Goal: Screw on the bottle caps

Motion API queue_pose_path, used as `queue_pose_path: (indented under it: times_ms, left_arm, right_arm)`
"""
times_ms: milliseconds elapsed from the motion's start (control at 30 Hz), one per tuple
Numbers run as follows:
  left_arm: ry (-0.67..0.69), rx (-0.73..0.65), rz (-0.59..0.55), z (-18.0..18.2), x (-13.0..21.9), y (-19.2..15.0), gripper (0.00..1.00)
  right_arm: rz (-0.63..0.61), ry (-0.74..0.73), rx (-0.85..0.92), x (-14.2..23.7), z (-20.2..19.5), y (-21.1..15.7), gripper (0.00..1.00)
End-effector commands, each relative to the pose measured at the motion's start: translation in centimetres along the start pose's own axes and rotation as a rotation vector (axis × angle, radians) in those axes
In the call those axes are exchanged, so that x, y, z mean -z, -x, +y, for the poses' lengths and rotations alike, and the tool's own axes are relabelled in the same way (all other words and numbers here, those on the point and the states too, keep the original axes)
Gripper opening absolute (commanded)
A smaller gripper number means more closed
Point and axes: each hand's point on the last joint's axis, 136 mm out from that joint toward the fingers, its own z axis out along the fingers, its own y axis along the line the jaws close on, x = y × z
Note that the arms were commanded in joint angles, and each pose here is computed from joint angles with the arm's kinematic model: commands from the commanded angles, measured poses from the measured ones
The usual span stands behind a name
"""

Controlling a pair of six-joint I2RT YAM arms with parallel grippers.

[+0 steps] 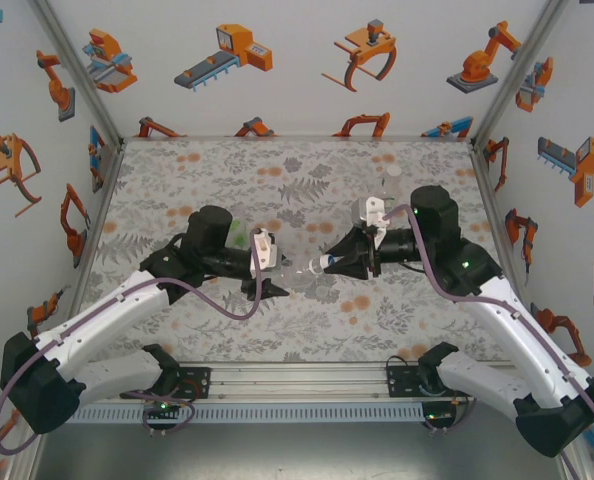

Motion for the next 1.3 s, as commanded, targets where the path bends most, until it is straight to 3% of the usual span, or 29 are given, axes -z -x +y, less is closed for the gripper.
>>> queue_pose_path:
  times_ms: [0,1267]
  left_arm:
    - [-0.033,-0.022,-0.029,-0.5,0.0,0.9,0.0]
    - [-0.019,0.031,-0.044,0.0,0.3,1.6,0.0]
  right_arm:
    - [-0.024,0.048,0.053,0.0,0.6,0.8,0.0]
    - [0.122,0.146,0.042,-2.0,2.3,-0.8,0.0]
